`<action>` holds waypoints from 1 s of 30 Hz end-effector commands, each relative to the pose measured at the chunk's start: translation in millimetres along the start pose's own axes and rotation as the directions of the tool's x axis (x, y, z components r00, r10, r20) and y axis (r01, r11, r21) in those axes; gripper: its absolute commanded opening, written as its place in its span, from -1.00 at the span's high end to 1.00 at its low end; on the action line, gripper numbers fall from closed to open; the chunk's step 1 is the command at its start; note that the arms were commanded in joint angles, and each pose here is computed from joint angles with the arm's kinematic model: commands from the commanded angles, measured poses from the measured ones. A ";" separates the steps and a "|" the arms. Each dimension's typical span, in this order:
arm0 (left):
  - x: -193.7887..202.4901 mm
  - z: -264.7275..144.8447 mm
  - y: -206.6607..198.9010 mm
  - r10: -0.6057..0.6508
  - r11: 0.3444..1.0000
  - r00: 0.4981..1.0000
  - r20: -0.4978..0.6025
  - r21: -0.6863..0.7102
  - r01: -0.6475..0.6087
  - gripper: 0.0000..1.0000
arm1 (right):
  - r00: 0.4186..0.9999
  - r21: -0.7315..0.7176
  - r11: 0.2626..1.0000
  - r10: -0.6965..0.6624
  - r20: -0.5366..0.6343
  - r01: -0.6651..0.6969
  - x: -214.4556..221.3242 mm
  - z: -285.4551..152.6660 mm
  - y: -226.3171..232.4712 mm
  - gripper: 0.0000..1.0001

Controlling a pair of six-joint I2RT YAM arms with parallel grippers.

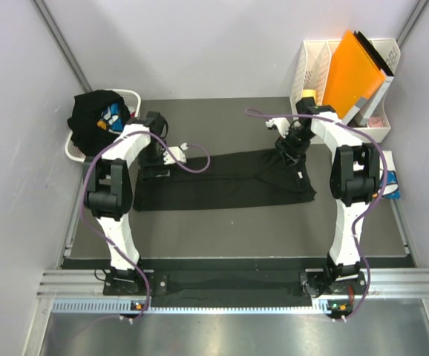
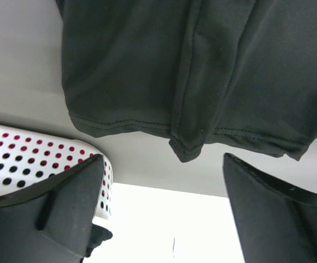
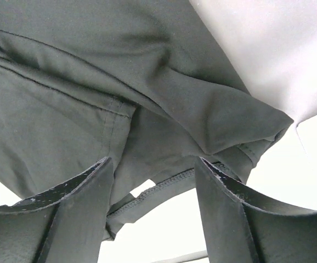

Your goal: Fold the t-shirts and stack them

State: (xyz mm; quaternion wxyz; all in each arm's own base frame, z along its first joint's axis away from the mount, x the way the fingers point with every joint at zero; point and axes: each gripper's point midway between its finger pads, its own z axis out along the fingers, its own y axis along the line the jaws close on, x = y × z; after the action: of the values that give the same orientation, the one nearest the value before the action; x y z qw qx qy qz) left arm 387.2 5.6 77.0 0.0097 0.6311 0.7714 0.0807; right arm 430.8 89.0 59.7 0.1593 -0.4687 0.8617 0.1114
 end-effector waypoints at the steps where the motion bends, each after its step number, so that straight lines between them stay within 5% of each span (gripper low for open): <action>1: 2.0 0.1 -7.3 0.012 0.998 1.000 0.006 0.060 -0.012 -0.76 | 0.998 0.036 0.999 -0.038 0.056 0.036 -16.3 -13.1 -2.8 -0.20; 6: 6.9 10.9 -15.1 -0.016 0.988 1.000 -0.021 0.152 0.019 -0.29 | 0.998 0.042 0.998 -0.039 0.055 0.037 -17.9 -12.7 -5.9 -0.15; 12: 8.4 13.0 -17.2 -0.006 0.986 1.000 -0.019 0.166 0.009 -0.23 | 0.998 0.052 0.998 -0.044 0.051 0.041 -20.8 -13.4 -8.2 -0.08; 15: 8.9 14.0 -15.4 -0.008 0.986 1.000 -0.020 0.168 0.012 -0.03 | 0.998 0.059 0.997 -0.044 0.047 0.041 -20.8 -13.6 -10.2 -0.04; 21: 9.7 13.9 -21.0 -0.015 0.975 0.999 -0.032 0.220 0.022 0.60 | 0.998 0.058 0.997 -0.053 0.036 0.051 -21.8 -9.7 -10.4 0.00; 23: 10.8 13.6 -22.6 -0.020 0.970 0.999 -0.038 0.240 0.028 1.00 | 0.998 0.062 0.997 -0.058 0.037 0.055 -23.5 -10.3 -12.3 0.00; 30: 9.3 2.8 -22.0 -0.021 0.968 1.000 -0.009 0.249 0.023 1.00 | 0.997 0.078 0.994 -0.075 0.031 0.072 -27.2 -10.9 -18.2 0.02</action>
State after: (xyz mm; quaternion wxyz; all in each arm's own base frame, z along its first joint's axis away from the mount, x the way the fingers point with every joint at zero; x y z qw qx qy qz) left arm 372.7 13.8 58.4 -0.0678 0.6171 0.7839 0.0112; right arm 444.3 89.0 68.0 0.1736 -0.4765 0.8572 0.0894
